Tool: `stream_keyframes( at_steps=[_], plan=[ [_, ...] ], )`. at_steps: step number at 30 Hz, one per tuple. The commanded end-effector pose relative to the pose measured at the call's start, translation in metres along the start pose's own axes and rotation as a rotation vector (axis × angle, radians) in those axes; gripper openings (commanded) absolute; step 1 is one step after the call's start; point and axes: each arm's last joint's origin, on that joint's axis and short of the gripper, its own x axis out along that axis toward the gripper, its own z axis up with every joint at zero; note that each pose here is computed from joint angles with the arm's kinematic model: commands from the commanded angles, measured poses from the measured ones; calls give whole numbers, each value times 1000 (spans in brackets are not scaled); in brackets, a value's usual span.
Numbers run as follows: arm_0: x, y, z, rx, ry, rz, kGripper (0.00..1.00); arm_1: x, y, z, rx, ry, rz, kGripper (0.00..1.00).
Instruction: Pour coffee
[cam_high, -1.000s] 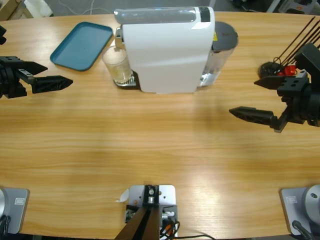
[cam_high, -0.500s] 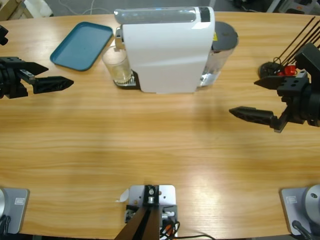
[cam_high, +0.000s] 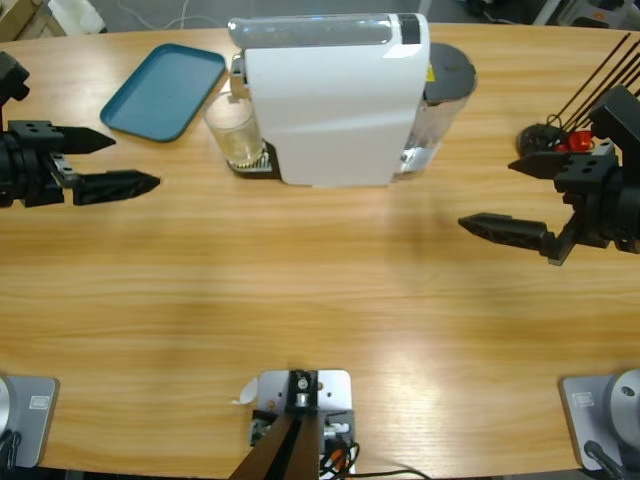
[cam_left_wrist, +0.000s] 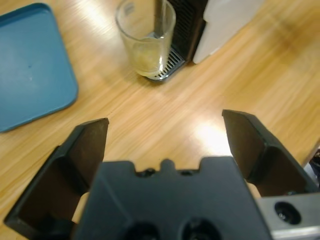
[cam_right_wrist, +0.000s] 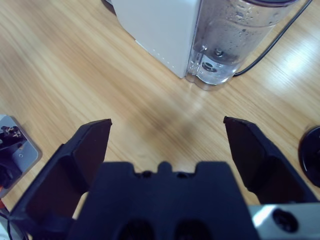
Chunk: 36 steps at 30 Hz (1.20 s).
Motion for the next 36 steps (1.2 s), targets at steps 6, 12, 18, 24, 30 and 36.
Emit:
stream_keyframes(
  at_steps=[6, 12, 18, 24, 30, 36],
  plan=[
    [-3, -4, -15, 49, 1, -5, 996, 3, 1, -12, 9, 33, 2, 991],
    [-1, -4, -16, 50, 0, -3, 996, 3, 1, -12, 9, 33, 2, 991],
    [1, -4, -15, 48, 2, -3, 996, 3, 1, -12, 9, 35, 3, 991],
    [1, -3, -16, 43, 1, 11, 996, 4, 1, -12, 10, 38, 2, 991],
    [1, -2, -18, 29, -9, 39, 996, 4, 1, -12, 9, 41, 3, 991],
    [1, -1, -18, 23, -13, 56, 996, 5, 1, -12, 10, 42, 3, 991]
  ],
)
